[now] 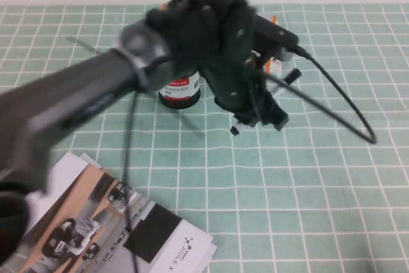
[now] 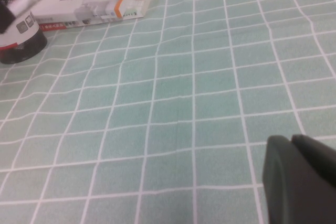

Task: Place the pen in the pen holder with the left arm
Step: Place the pen onto the pen holder

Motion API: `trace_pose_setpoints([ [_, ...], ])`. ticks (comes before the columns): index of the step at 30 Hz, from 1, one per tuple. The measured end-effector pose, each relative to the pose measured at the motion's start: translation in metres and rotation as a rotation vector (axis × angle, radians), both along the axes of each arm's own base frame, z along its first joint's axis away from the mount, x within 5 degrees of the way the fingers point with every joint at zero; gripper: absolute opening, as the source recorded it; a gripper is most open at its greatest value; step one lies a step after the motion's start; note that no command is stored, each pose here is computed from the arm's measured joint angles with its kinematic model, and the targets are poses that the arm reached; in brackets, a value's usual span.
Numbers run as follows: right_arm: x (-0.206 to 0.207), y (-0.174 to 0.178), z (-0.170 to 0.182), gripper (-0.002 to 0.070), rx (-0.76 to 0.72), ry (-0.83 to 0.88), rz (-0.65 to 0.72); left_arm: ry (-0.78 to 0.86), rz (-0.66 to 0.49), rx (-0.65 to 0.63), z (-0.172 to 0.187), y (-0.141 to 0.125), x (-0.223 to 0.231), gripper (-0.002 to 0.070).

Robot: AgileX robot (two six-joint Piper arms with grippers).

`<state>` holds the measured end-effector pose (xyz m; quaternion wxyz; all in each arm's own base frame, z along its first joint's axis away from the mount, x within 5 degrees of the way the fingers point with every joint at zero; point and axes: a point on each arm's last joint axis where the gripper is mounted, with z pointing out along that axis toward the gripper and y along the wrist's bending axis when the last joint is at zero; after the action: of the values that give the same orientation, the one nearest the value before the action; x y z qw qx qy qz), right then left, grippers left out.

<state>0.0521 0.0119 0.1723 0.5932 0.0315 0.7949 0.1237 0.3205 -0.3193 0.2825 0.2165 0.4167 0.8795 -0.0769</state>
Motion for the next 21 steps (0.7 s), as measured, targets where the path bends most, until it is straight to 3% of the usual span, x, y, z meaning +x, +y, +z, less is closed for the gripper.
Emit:
trace_pose_setpoints([
  [5, 0.000, 0.000, 0.000, -0.0020, 0.000, 0.000, 0.000, -0.133, 0.022, -0.130, 0.002, 0.027, -0.014, 0.0111],
  [16, 0.000, 0.000, 0.000, -0.0020, 0.000, 0.000, 0.000, -0.614, 0.200, -0.600, 0.004, 0.099, -0.018, 0.0111],
  [21, 0.000, 0.000, 0.000, -0.0020, 0.000, 0.000, 0.000, -0.728, 0.273, -0.694, -0.002, 0.121, -0.010, 0.0111],
])
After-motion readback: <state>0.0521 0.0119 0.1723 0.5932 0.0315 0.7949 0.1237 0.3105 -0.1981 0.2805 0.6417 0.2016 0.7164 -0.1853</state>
